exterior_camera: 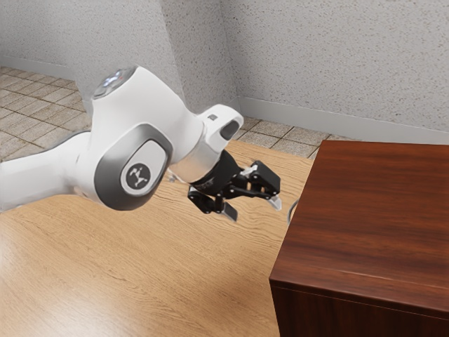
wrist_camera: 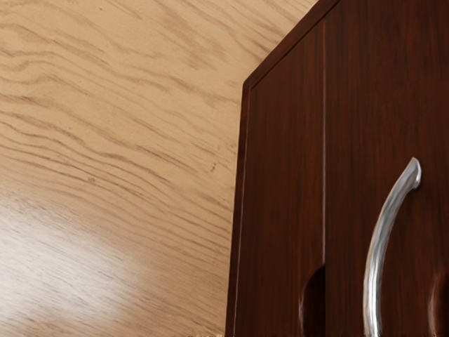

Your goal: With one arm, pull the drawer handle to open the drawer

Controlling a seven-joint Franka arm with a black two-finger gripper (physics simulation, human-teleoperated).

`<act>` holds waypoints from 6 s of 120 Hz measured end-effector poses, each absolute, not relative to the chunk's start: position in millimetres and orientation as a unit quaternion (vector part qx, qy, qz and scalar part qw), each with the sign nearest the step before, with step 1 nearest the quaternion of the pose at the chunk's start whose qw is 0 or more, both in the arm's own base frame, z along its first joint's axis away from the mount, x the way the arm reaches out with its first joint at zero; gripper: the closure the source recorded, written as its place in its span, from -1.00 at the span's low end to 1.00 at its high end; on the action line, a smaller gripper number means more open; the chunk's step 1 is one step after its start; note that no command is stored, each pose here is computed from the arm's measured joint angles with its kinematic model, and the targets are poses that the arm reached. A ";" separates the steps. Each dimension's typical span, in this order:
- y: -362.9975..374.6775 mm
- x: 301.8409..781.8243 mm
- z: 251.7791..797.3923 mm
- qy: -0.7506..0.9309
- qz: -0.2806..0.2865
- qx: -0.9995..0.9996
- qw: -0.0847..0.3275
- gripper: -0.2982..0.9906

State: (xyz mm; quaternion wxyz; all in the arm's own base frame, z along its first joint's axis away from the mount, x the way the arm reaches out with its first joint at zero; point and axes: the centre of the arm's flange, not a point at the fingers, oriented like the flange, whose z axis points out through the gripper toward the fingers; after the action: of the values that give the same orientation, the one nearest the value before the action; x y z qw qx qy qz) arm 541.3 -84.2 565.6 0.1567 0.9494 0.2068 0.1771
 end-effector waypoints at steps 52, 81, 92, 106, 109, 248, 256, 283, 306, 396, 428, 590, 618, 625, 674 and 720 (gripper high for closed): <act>-88.2 551.1 554.8 0.172 0.188 0.953 0.166 -0.50; -95.5 554.2 549.8 0.153 0.193 0.955 0.165 -0.44; -96.7 554.4 549.8 0.148 0.196 0.955 0.165 -0.30; -99.2 554.2 550.1 0.143 0.198 0.956 0.164 -0.17; -100.6 554.2 550.1 0.141 0.199 0.956 0.164 -0.16; -74.1 552.8 543.9 0.145 0.206 0.956 0.149 -0.03; -69.9 552.7 543.3 0.148 0.207 0.956 0.148 -0.03; -49.6 554.2 543.2 0.161 0.210 0.954 0.138 -0.03; -35.7 556.0 542.4 0.166 0.213 0.954 0.127 -0.02; -7.8 550.4 545.1 0.174 0.219 0.953 0.113 -0.02; 11.2 542.4 544.7 0.187 0.218 0.951 0.110 -0.02; 52.9 490.1 570.0 0.225 0.239 0.939 0.105 -0.02; 39.5 482.1 638.9 0.225 0.254 0.934 0.109 -0.10; 31.4 481.0 660.9 0.239 0.242 0.934 0.113 -0.18; 60.5 479.1 698.7 0.523 0.072 0.849 0.016 -0.49; 43.7 480.0 661.0 0.669 0.006 0.744 0.007 -0.53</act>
State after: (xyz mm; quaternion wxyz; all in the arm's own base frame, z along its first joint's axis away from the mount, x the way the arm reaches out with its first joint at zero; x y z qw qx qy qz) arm 480.0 43.7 661.0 0.0074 0.7436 0.6686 0.0063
